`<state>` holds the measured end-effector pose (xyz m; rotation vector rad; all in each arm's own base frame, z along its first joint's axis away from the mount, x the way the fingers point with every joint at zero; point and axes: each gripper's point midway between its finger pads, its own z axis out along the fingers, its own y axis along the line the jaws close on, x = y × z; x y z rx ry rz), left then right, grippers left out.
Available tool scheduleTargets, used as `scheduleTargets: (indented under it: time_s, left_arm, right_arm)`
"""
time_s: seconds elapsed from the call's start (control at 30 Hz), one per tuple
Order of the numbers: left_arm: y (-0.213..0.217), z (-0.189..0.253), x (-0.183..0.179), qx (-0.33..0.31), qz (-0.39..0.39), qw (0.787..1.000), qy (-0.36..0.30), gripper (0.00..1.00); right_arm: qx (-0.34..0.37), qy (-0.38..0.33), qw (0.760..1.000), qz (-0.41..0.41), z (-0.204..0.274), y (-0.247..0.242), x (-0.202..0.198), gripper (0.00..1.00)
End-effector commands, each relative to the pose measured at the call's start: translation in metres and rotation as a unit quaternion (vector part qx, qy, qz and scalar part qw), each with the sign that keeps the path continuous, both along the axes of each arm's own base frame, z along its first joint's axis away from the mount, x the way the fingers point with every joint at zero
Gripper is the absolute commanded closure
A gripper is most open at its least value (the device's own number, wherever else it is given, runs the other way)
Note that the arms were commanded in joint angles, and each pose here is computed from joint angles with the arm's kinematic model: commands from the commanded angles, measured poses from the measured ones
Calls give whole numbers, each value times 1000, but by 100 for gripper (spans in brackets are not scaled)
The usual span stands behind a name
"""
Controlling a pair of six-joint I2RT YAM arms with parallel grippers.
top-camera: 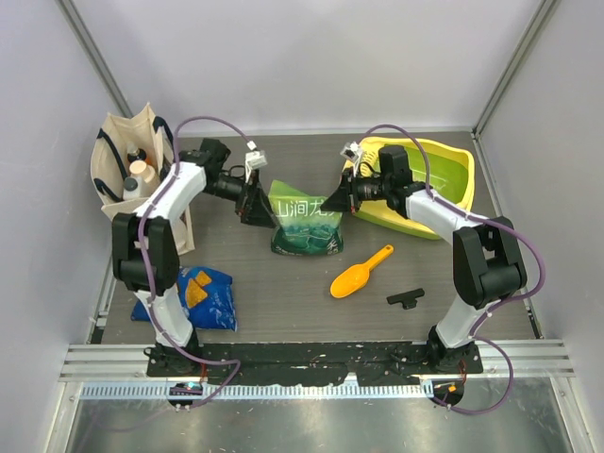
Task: Fill the litter box with clean litter
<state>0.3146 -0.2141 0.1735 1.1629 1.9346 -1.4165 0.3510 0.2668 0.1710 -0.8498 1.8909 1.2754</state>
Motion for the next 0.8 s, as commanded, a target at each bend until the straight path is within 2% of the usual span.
scheduleTargets:
  time_s: [0.0,0.03,0.07,0.1,0.13,0.17,0.23,0.3,0.33,0.37,0.43,0.5,0.57,0.7,0.77]
  left_arm:
    - [45,33,31,40,73,992,-99,13]
    - [52,48,36,46,70,988,-126,13]
    - [60,47,15,71,50,992,-96,14]
    - [63,47,14,79,21,989,-120,14]
    - [62,68,16,75,14,987,-142,15]
    - [58,80,8,59,12,991,-123,15]
    - [41,104,9,33,14,992,-124,15]
    - [21,115,22,20,11,985,-170,14]
    - [0,112,10,17,6,988,-150,13]
    - [-15,120,33,2,15,976,-217,9]
    - [-47,111,45,-8,35,968,-250,0]
    - [-66,99,46,-12,24,968,-251,0]
    - [-88,85,47,-12,4,974,-225,0]
    - [-104,65,56,-5,-5,975,-221,1]
    - [-108,53,59,-4,-14,977,-212,6]
  right_arm:
    - [-7,10,1000,-13,5,-9,3,98]
    - [-7,7,1000,-8,7,-8,2,98]
    - [-9,3,1000,-5,8,-8,1,99]
    - [-13,14,1000,-6,5,-9,-1,99]
    - [-13,15,1000,-5,6,-9,-2,99]
    - [-16,11,1000,-2,5,-10,-3,99]
    - [-13,16,1000,4,5,-10,-6,99]
    - [-9,18,1000,8,5,-9,-8,98]
    - [-8,19,1000,10,4,-9,-9,99]
    - [-2,14,1000,14,6,-8,-9,98]
    - [6,17,1000,16,9,-6,-9,99]
    - [13,11,1000,16,14,-5,-8,98]
    - [19,0,1000,19,20,-4,-9,99]
    - [32,-18,999,21,28,-3,-10,99]
    - [34,-20,999,23,29,-3,-11,99]
